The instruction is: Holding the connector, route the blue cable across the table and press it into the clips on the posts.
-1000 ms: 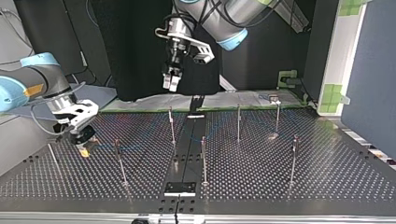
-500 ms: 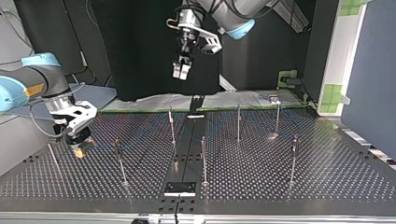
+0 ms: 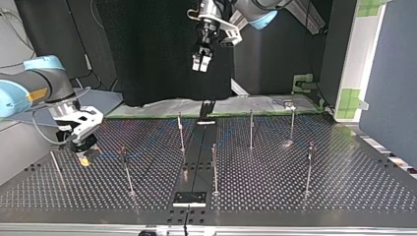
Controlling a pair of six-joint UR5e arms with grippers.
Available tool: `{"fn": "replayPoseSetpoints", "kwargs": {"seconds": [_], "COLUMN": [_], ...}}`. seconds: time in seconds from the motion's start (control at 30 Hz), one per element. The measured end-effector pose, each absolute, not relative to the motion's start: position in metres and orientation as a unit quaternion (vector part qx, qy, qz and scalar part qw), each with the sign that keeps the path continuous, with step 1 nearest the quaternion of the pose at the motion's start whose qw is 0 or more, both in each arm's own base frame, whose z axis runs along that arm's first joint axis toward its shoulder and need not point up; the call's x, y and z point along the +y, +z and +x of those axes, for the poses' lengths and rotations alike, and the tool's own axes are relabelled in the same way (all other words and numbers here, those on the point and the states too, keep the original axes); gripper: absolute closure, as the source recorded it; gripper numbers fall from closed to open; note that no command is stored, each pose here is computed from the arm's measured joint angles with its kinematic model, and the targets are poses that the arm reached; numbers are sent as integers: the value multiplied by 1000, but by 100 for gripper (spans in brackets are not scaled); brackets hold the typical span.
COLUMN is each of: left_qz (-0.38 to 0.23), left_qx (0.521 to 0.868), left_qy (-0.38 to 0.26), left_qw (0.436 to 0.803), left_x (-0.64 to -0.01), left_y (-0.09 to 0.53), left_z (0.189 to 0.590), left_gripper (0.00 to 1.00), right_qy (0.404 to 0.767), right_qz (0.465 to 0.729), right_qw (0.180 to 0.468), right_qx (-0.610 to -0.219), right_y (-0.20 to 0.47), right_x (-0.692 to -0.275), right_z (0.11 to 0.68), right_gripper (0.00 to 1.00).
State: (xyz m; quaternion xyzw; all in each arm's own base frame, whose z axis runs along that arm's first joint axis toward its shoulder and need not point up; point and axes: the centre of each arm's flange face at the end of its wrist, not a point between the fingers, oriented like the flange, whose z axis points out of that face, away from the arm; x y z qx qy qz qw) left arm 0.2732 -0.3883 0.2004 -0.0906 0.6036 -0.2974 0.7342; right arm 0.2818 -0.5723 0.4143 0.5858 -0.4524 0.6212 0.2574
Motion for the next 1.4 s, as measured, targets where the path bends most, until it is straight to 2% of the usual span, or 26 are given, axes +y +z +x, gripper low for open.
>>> {"fn": "replayPoseSetpoints", "kwargs": {"seconds": [0.3, 1.4], "left_qz": [-87, -86], "left_qx": [612, 614], "left_qy": [-291, -291], "left_qw": [730, 729], "left_x": [-370, -369], "left_y": [179, 178], "left_z": [255, 253], "left_gripper": [0, 0], "right_qy": [621, 621], "right_qz": [588, 588], "right_qw": [256, 256], "right_qx": [-451, -451], "right_y": [414, 414], "right_x": [-571, -571], "right_z": [285, 285], "right_gripper": [100, 100]}}
